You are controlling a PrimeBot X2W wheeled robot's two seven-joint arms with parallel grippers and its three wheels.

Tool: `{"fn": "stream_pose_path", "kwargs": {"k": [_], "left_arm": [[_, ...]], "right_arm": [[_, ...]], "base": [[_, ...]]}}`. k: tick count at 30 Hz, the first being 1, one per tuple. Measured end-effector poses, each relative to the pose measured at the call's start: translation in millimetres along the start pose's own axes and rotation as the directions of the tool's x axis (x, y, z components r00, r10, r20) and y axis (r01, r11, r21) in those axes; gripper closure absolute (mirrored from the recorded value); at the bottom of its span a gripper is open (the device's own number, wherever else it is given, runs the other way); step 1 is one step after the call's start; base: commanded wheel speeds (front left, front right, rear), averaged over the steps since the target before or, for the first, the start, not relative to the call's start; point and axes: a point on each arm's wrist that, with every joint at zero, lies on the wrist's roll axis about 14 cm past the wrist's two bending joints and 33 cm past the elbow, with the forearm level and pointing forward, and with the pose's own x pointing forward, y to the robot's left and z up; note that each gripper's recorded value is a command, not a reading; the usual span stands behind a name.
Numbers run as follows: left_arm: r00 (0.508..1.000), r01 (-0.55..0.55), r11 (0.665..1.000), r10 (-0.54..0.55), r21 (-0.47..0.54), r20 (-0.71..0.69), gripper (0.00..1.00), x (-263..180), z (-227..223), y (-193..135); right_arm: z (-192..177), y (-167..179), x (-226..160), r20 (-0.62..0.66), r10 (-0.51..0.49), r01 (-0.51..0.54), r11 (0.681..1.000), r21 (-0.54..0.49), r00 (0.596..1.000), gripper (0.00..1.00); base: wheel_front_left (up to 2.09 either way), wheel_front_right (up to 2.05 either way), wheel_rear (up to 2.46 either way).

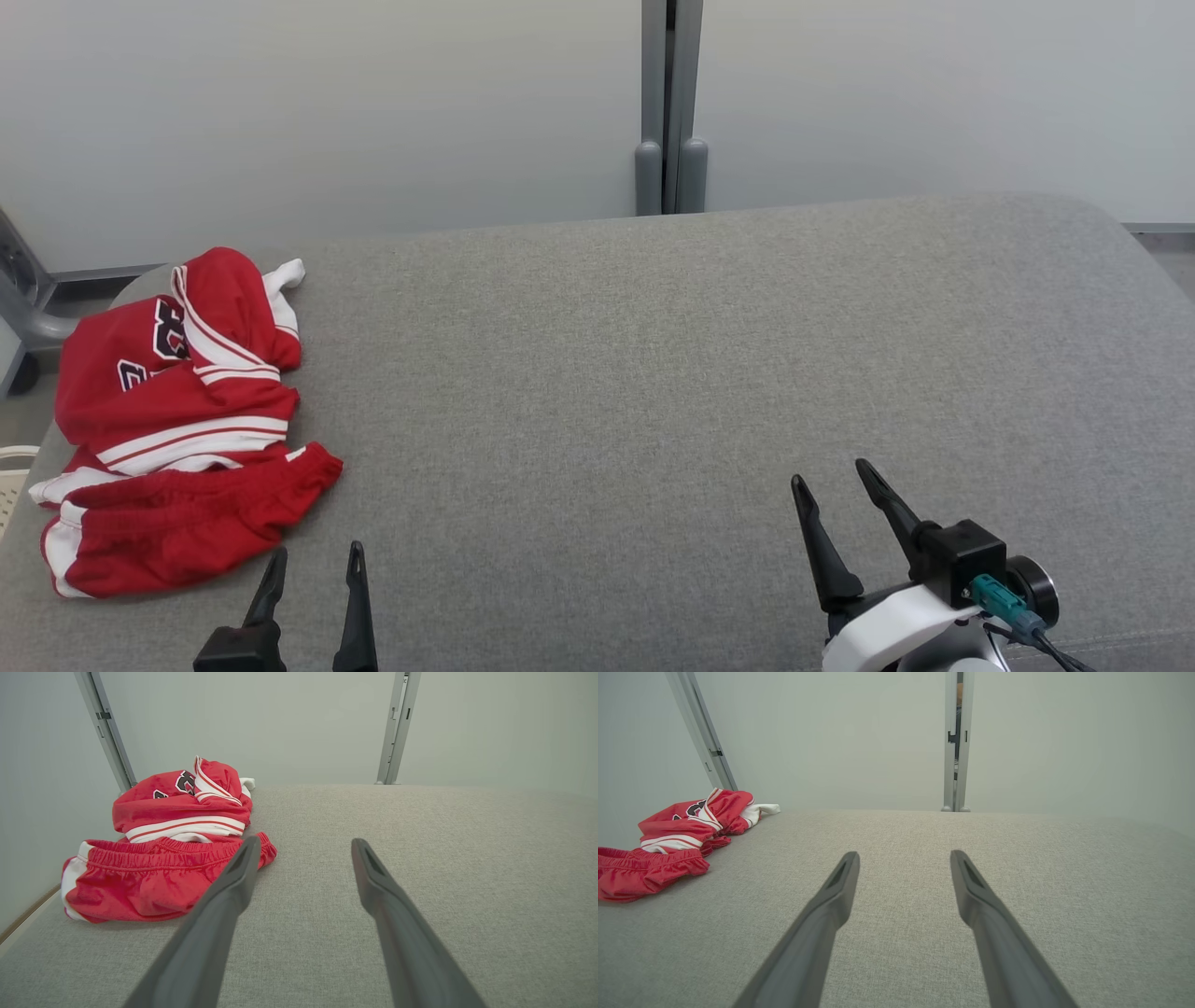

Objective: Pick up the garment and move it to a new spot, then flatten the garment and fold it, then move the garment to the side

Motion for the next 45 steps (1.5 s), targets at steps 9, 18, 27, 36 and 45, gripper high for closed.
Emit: {"fn": "stream_pose_path", "kwargs": {"k": [9, 18, 27, 36, 45], "left_arm": [[1.0, -0.004, 1.0, 0.004, 0.003, -0.001, 0.0, -0.1, 0.0, 0.5], [1.0, -0.01, 1.0, 0.01, 0.001, -0.005, 0.0, -1.0, -0.6, 1.5], [0.999, -0.033, 0.999, 0.033, -0.008, -0.004, 0.0, -5.2, 0.1, 8.1], [0.991, -0.134, 0.991, 0.134, -0.007, 0.005, 0.0, -21.4, 3.1, 39.9], [0.964, -0.266, 0.964, 0.266, -0.007, 0.02, 0.0, -51.5, 7.2, 79.1]], "right_arm": [[0.3, -0.2, -0.3, 0.001, 0.0, 0.0, 1.0, -0.004, 1.0, 0.0], [0.9, -1.0, 0.3, 0.003, -0.002, 0.002, 1.0, -0.002, 1.0, 0.0], [-0.2, 4.4, 3.5, 0.0, 0.016, -0.016, 1.0, 0.007, 1.0, 0.0], [-4.3, 27.0, 17.2, -0.011, 0.092, -0.091, 0.995, 0.028, 0.996, 0.0], [-8.1, 66.0, 33.6, -0.021, 0.215, -0.214, 0.976, 0.047, 0.976, 0.0]], "base": [[0.0, 0.0, 0.0], [0.0, 0.0, 0.0], [0.0, 0.0, 0.0], [0.0, 0.0, 0.0], [0.0, 0.0, 0.0]]}}
